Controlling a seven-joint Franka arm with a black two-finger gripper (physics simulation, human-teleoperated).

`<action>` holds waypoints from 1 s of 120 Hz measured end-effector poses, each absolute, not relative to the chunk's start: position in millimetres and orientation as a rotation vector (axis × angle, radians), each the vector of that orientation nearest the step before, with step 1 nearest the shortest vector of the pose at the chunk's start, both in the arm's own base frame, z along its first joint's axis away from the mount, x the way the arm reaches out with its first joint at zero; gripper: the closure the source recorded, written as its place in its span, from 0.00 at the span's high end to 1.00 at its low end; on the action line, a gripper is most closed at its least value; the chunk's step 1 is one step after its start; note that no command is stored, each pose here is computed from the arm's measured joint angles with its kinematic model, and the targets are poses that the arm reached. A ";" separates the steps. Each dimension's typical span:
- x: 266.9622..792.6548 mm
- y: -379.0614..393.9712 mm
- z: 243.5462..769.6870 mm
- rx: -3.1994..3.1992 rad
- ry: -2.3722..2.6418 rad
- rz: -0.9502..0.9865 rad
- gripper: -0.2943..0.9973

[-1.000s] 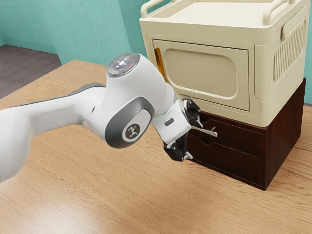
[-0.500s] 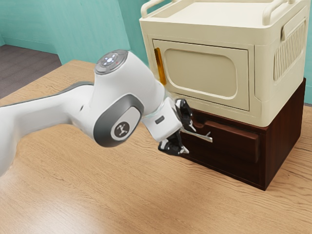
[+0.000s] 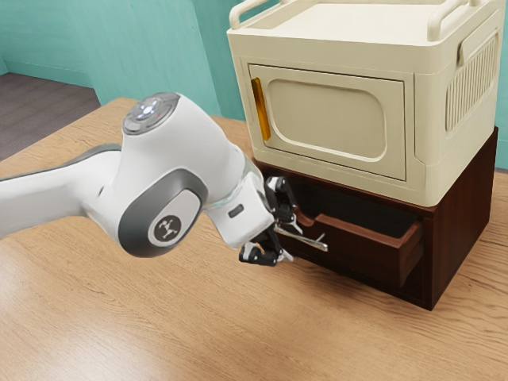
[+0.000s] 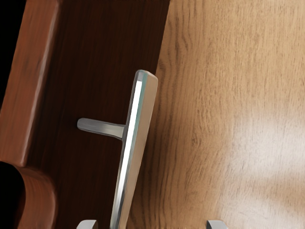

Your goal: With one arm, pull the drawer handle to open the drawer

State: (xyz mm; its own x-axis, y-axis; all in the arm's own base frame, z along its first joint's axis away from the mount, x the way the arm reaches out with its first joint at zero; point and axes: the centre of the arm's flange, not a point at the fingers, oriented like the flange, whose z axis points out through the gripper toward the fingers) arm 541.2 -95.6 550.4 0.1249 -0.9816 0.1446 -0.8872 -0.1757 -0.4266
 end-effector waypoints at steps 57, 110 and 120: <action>494.3 -95.3 550.7 -2.167 1.853 -0.589 0.41; 458.0 -93.7 548.5 -2.169 1.850 -0.600 0.41; 451.2 -95.3 548.8 -2.165 1.852 -0.603 0.41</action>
